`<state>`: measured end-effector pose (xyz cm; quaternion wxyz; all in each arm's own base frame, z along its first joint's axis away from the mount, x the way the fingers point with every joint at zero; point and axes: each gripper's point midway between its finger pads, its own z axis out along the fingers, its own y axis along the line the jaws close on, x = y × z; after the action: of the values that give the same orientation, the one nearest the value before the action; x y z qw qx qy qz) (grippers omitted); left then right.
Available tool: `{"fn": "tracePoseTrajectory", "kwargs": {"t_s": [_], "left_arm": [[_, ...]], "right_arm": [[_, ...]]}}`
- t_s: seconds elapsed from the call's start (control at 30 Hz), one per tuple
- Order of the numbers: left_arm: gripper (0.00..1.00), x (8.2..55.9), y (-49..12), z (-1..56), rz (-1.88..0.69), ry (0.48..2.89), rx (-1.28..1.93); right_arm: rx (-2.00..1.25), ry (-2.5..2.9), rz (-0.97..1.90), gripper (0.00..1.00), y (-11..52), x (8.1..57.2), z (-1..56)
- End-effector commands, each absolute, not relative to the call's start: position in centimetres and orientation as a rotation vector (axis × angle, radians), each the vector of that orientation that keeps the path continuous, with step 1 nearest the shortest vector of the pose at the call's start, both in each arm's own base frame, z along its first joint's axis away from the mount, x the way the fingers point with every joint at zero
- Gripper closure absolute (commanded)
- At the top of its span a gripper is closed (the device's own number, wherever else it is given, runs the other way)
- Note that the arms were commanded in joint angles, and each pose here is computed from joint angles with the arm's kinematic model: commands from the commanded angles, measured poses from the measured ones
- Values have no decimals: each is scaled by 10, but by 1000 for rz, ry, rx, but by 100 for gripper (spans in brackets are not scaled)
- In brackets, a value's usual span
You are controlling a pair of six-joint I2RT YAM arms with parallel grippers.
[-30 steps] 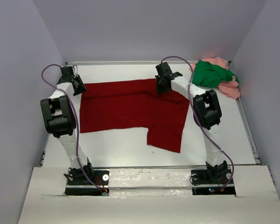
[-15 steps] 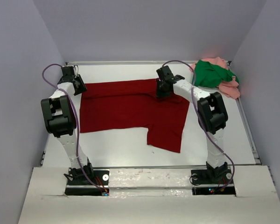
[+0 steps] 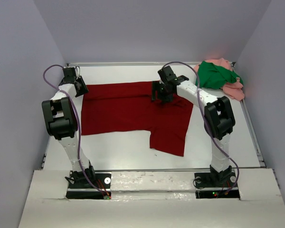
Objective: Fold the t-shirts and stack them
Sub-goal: Fold the flattened tshirt in 1/3 of the way
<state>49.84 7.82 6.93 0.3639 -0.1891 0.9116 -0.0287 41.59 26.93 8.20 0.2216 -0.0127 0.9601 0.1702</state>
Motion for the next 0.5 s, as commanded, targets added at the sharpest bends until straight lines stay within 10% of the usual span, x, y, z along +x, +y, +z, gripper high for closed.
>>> {"fn": "tracePoseTrajectory", "kwargs": {"t_s": [0.0,0.2,0.47], "left_arm": [[56,508,79,89,-47,2302,-450],[56,507,82,85,-19,2311,-462],[56,511,81,96,-22,2288,-456]], "right_arm": [[-114,2413,409,25,263,445,186],[-188,2347,198,40,246,475,189],[-259,2461,16,100,230,477,102]]}}
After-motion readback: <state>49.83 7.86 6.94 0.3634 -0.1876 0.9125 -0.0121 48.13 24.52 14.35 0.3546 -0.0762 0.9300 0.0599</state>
